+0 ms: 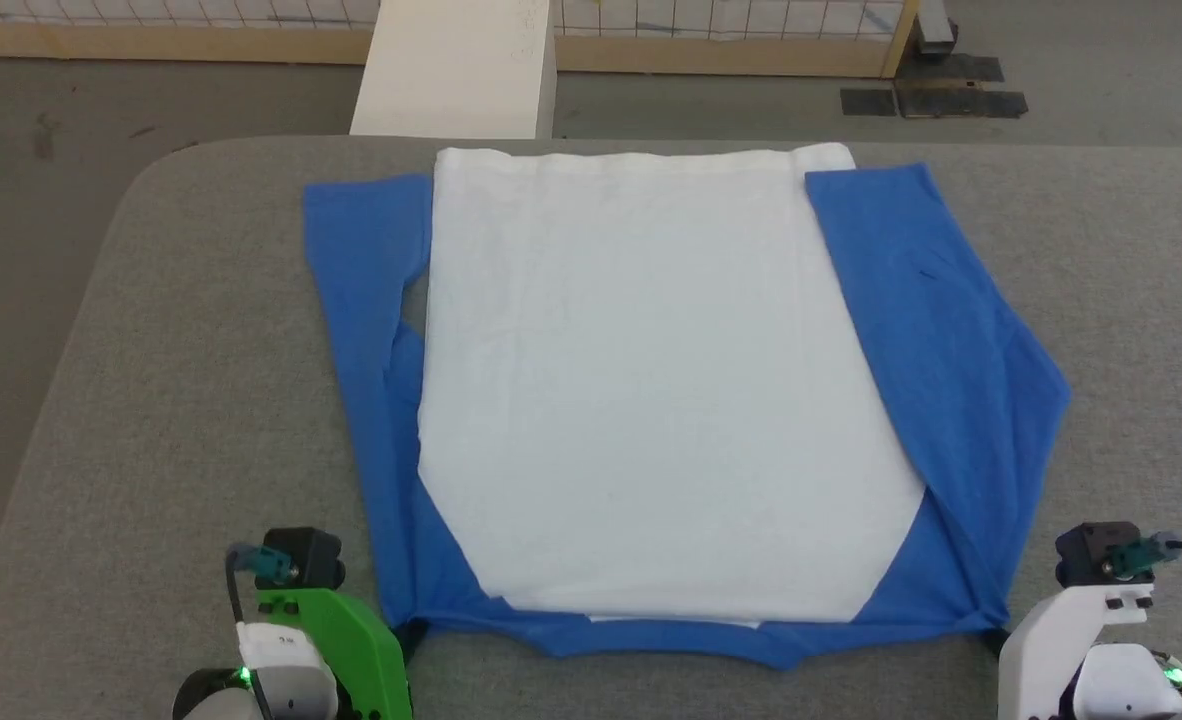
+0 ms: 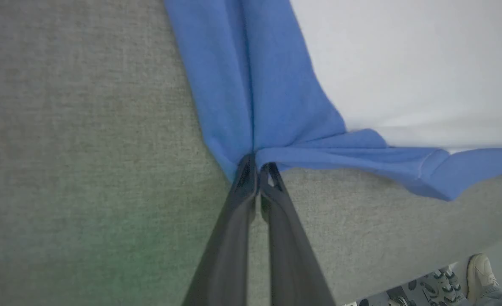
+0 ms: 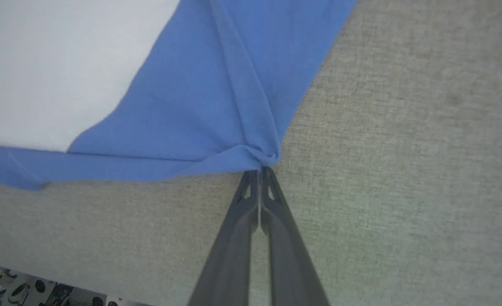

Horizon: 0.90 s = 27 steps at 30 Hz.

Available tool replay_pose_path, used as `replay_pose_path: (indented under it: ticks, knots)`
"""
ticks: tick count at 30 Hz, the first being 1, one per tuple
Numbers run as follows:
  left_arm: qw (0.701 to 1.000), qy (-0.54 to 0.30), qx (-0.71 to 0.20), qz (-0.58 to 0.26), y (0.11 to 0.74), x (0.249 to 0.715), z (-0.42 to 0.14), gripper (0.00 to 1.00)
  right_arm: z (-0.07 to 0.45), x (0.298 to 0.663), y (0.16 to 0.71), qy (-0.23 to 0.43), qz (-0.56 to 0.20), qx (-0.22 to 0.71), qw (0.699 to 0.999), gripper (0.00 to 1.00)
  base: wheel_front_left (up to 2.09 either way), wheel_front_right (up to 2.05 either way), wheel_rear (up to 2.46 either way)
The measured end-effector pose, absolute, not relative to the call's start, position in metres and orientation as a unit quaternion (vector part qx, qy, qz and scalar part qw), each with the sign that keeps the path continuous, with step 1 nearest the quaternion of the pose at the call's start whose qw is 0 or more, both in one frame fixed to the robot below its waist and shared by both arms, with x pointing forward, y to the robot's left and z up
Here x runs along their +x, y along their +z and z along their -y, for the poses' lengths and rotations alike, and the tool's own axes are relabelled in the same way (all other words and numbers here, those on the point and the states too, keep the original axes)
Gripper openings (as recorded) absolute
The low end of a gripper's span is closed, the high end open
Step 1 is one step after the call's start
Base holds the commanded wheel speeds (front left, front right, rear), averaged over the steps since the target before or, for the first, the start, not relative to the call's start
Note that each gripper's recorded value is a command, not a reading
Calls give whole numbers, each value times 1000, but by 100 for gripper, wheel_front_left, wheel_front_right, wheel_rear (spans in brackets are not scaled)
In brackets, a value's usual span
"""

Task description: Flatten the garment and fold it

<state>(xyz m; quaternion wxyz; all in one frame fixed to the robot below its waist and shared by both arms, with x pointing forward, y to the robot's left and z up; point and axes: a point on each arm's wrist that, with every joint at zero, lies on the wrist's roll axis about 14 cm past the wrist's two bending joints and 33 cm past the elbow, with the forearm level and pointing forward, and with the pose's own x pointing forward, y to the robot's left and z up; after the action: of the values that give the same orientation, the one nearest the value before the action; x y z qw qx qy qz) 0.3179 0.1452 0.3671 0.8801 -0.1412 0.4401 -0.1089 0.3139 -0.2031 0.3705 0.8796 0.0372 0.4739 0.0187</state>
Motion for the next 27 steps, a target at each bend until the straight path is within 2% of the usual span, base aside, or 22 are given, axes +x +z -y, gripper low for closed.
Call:
replay_pose_path:
  ticks: [7,14,15,16,17,22,27]
  knots:
    - [841,-110,-150,-508,356,297,-142,0,203,285,357,21,-545,34,838,0,0,0,0]
    - [824,-108,-163,-532,354,289,-142,0,203,273,356,18,-566,37,824,0,0,0,0]
    - [823,-108,-168,-532,355,289,-142,7,203,274,356,16,-559,39,828,0,0,0,0]
    - [825,-107,-169,-529,356,289,-142,100,203,274,356,17,-555,40,830,91,0,0,0]
    - [826,-106,-173,-527,357,289,-142,100,202,274,357,18,-553,40,832,100,0,0,0]
    - [835,-120,-173,-508,373,293,-141,100,206,283,370,22,-528,44,848,100,0,0,0]
    - [860,-89,-141,-482,397,305,-176,100,219,301,406,18,-478,54,877,100,0,0,0]
